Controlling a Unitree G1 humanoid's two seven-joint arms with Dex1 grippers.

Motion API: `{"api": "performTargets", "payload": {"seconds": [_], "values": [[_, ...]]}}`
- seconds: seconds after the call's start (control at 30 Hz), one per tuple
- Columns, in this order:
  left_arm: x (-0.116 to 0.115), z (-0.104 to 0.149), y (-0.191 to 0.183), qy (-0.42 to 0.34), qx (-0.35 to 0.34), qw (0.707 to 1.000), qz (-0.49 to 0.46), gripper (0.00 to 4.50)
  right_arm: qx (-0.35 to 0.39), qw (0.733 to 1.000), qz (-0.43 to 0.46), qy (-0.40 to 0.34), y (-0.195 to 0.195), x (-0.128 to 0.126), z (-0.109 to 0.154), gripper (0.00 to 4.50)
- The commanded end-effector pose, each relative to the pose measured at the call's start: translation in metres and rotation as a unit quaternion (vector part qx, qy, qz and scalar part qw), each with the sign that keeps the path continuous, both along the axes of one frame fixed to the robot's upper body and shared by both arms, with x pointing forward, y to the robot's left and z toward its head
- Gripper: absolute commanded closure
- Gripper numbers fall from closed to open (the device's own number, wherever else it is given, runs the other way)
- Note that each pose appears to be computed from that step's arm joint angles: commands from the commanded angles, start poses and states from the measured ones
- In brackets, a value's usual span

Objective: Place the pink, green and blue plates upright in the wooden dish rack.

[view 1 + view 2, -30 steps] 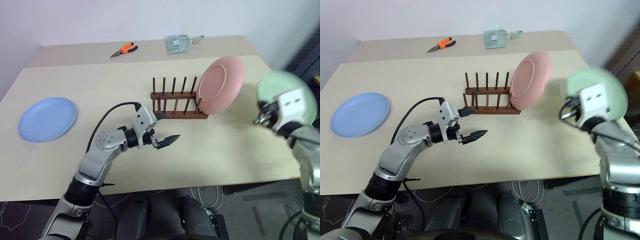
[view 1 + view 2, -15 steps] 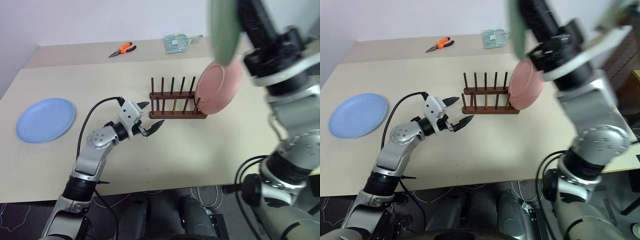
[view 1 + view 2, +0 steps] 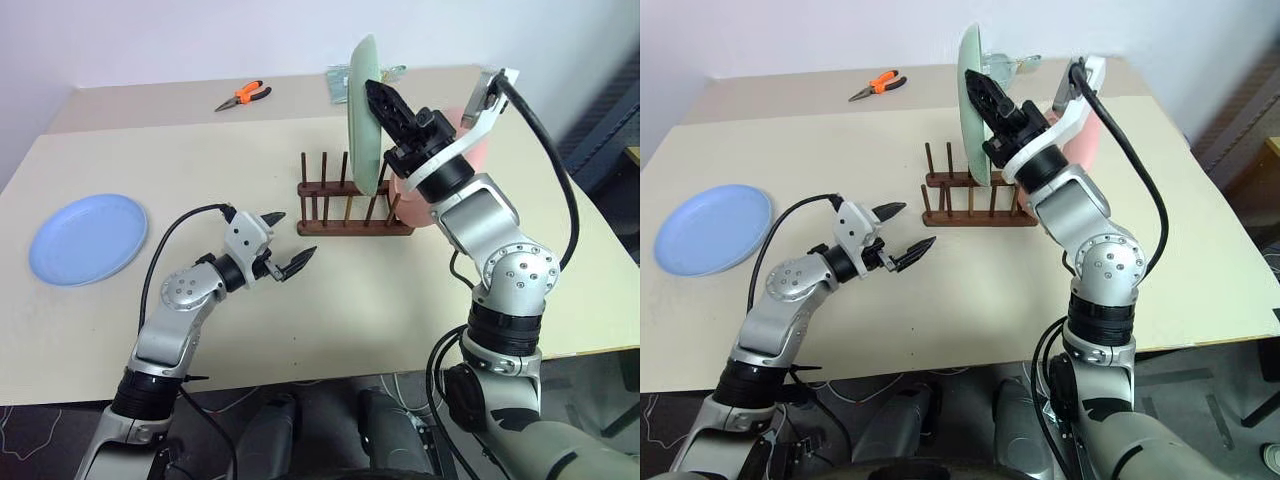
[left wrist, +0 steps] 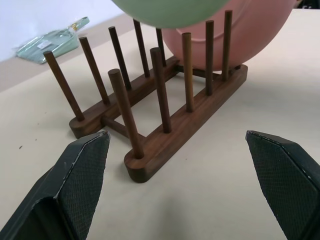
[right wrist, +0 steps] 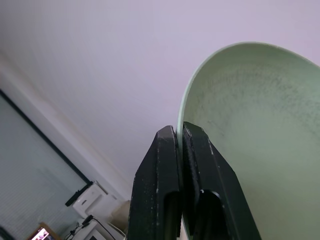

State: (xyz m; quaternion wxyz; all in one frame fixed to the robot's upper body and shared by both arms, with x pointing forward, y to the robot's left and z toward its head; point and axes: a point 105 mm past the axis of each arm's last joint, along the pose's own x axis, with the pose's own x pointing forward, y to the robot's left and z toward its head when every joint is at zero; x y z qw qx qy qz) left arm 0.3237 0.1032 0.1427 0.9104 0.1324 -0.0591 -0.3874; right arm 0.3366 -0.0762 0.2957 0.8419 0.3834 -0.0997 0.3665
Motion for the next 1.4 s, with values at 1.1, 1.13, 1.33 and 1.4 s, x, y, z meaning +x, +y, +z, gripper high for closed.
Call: {"api": "performTargets", "payload": {"seconds": [1.1, 1.13, 1.33, 1.4], "values": [[-0.036, 0.024, 0.287, -0.006, -0.228, 0.672, 0.704, 0.00, -0.499, 0.764, -0.051, -0.407, 0.021, -0.027, 0.001, 0.05], [-0.044, 0.020, 0.295, 0.004, -0.253, 0.642, 0.724, 0.00, -0.503, 0.760, -0.044, -0.410, 0.024, -0.027, -0.004, 0.05], [-0.054, -0.011, 0.291, 0.114, -0.353, 0.600, 0.709, 0.00, -0.481, 0.769, 0.005, -0.421, 0.044, -0.035, -0.018, 0.05], [-0.054, -0.023, 0.286, 0.152, -0.399, 0.581, 0.692, 0.00, -0.476, 0.771, 0.013, -0.423, 0.048, -0.037, -0.021, 0.05]]}}
